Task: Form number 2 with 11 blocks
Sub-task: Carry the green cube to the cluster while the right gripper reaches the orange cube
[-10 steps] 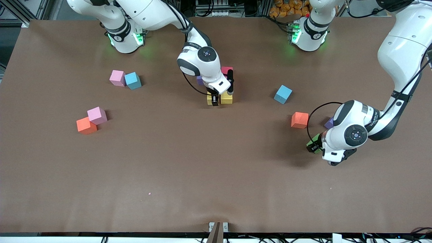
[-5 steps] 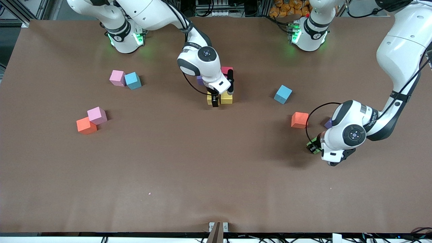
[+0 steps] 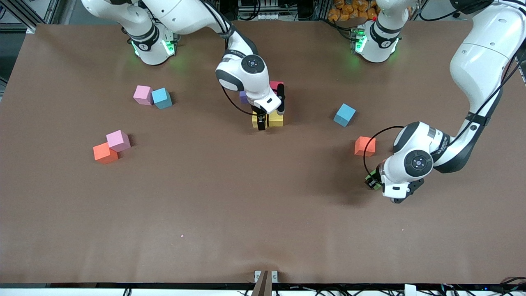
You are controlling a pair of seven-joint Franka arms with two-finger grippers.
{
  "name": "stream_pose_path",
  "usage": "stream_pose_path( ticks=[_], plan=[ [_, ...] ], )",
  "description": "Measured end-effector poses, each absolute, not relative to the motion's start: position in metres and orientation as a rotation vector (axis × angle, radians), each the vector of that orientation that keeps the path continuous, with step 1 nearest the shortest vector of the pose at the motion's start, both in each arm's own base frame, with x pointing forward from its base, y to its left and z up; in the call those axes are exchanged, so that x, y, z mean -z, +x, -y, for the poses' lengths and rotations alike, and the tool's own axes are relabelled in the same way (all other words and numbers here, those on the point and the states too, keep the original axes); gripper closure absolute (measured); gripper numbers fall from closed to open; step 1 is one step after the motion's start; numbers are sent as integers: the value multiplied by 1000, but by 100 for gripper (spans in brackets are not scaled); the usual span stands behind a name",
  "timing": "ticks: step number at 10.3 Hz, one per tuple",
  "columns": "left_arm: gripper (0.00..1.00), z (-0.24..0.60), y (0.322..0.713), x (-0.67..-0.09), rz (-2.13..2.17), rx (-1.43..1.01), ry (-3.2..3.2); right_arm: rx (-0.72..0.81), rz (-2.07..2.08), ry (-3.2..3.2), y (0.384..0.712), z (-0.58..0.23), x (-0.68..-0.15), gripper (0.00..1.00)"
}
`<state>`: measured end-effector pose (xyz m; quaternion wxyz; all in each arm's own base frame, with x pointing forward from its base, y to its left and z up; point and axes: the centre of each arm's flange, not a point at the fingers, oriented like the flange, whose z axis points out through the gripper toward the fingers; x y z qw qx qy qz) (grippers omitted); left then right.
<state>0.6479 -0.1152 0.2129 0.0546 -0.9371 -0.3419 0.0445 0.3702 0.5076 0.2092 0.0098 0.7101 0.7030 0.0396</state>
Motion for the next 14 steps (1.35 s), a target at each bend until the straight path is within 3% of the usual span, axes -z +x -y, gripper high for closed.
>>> stream_pose_path(
  ticks=[4, 9, 11, 14],
  plan=[
    [38, 183, 635, -219, 1177, -101, -2792, -88, -2134, 2185, 373, -501, -279, 0],
    [38, 271, 615, -249, 1455, -166, -2738, 38, -1795, 2340, 479, -356, -367, 0],
    [38, 331, 596, -269, 1618, -157, -2679, 73, -1725, 2378, 518, -271, -374, 0],
    [38, 436, 545, -295, 1795, -200, -2603, 76, -1497, 2544, 542, -128, -331, 0]
  ],
)
